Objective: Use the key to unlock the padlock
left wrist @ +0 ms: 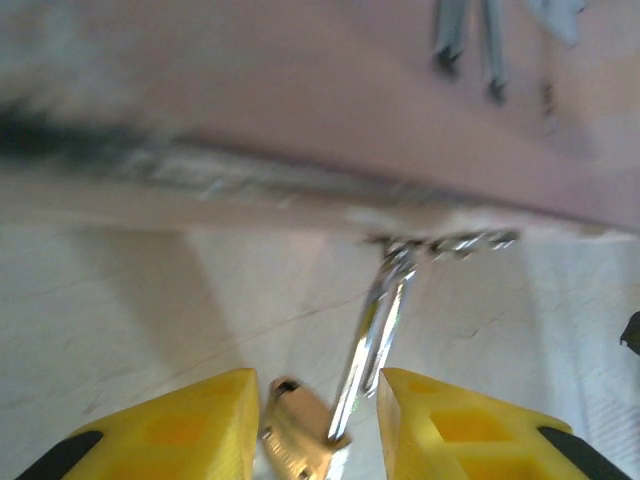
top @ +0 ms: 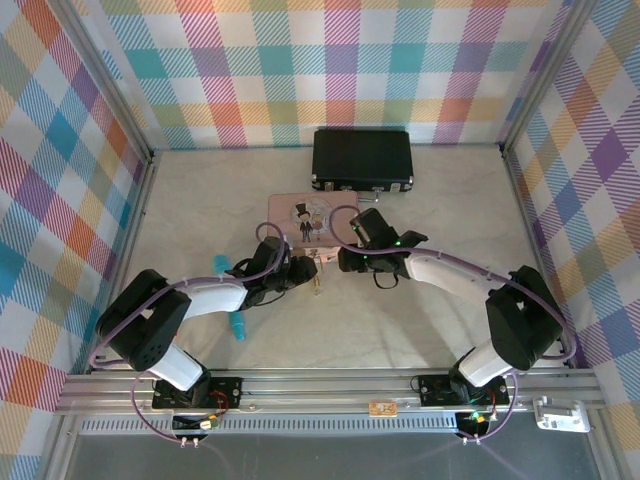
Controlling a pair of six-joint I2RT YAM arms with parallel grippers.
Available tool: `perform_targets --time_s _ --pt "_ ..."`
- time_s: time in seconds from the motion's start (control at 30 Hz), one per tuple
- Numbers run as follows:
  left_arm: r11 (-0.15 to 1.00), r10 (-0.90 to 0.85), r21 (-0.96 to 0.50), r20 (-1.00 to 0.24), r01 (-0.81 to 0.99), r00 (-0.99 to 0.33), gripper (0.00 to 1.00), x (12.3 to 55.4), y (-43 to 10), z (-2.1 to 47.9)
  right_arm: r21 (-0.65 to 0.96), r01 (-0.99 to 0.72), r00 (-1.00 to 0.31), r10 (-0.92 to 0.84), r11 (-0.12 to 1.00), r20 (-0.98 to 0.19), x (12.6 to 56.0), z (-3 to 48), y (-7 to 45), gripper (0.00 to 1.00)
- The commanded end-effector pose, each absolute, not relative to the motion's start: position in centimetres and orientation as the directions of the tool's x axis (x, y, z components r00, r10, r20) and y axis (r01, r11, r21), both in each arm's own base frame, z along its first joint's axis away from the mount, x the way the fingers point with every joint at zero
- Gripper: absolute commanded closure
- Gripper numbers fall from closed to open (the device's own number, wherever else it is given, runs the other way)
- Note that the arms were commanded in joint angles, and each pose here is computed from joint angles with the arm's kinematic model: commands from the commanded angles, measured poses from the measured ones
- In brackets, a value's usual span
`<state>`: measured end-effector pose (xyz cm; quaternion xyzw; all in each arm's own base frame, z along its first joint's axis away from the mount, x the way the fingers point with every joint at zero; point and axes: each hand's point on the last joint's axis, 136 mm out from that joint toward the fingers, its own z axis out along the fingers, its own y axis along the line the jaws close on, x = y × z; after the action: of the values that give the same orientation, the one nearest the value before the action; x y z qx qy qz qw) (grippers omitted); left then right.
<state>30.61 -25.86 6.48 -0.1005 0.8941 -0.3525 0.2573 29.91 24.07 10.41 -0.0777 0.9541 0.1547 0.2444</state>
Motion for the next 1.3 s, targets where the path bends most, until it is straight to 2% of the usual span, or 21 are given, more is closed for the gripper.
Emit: perform_targets --time_s 0.0,0.47,0.83,1.07,1.2,1.27 --pt "0.718 -0.349 -0.692 -0.445 0.07 -0.824 0.66 31.9 -27.1 8.1 0.262 -0.189 -0.863 -0.033 0.946 -0.504 30.0 11.1 22.4 0.44" --pt "0.737 -0.302 -0.672 -0.424 0.073 -0.854 0.88 31.9 -27.7 5.9 0.276 -0.22 -0.832 -0.033 0.936 -0.554 31.4 13.3 22.2 0.44" --pt "0.744 -0.306 -0.666 -0.422 0.063 -0.853 0.86 31.3 -27.1 5.9 0.287 -0.241 -0.817 -0.034 0.927 -0.576 32.4 14.6 22.8 0.44" --pt "0.741 -0.305 -0.668 -0.423 0.066 -0.853 0.91 31.4 -27.2 6.1 0.296 -0.24 -0.815 -0.027 0.925 -0.578 32.7 14.7 23.0 0.44" --pt "0.742 -0.306 -0.667 -0.421 0.062 -0.854 0.91 31.0 -26.9 6.2 0.292 -0.193 -0.823 0.007 0.937 -0.567 33.8 14.4 22.4 0.39" --pt "0.746 -0.307 -0.663 -0.42 0.058 -0.854 0.95 30.8 -26.7 6.1 0.308 -0.168 -0.825 0.038 0.936 -0.564 34.6 14.3 22.3 0.36"
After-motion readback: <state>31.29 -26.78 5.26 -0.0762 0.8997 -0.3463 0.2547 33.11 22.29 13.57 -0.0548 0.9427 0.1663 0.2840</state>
